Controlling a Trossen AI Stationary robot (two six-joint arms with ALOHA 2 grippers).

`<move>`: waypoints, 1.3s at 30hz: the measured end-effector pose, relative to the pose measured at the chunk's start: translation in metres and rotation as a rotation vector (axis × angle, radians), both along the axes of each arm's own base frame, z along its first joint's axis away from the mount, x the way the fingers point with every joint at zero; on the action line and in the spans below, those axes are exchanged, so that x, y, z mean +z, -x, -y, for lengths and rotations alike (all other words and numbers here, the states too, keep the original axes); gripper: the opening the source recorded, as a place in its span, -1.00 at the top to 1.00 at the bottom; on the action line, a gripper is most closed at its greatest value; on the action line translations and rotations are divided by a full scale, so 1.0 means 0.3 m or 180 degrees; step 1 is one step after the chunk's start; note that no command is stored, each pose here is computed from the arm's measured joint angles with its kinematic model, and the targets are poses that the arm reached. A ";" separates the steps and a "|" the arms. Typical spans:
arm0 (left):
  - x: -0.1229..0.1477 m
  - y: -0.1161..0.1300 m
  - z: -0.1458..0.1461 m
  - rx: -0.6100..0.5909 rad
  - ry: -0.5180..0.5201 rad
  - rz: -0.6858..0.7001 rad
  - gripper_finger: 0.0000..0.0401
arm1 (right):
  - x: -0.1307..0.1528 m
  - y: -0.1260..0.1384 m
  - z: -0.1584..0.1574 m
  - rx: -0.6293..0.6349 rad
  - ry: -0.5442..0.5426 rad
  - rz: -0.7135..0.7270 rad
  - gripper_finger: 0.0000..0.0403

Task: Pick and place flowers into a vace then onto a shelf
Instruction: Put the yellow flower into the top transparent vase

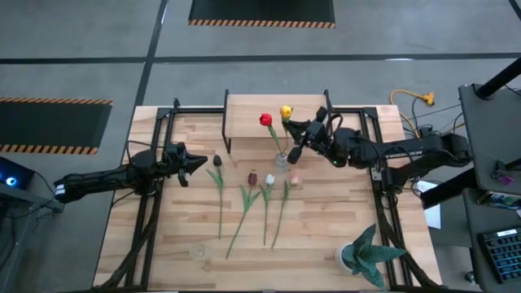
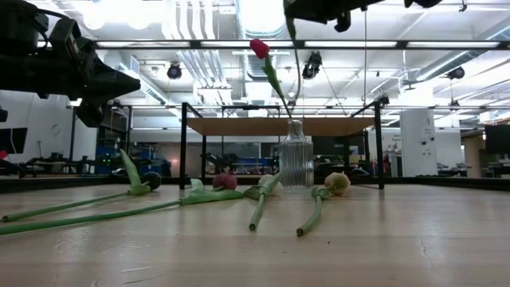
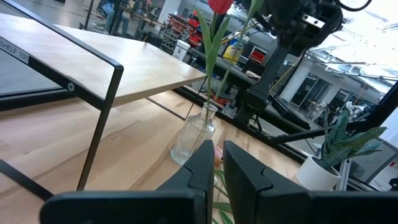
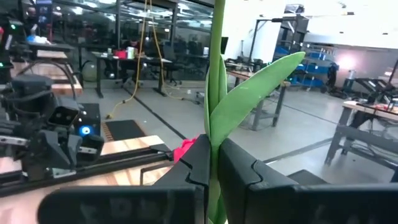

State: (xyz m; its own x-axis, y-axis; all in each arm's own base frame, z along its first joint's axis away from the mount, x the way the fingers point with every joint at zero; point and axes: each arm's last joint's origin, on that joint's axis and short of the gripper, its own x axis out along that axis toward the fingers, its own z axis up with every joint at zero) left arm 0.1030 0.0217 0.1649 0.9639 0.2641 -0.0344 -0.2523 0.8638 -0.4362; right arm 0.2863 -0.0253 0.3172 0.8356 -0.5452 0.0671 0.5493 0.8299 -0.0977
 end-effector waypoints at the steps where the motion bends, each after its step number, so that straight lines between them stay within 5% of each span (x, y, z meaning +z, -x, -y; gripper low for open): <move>1: 0.000 0.000 0.000 -0.0001 0.0000 0.0000 0.92 | -0.004 -0.004 0.000 0.0000 0.0002 -0.0008 0.94; 39: 0.000 0.000 0.000 0.0000 0.0000 0.0000 0.92 | -0.070 -0.052 0.000 0.0120 -0.0013 -0.0254 0.94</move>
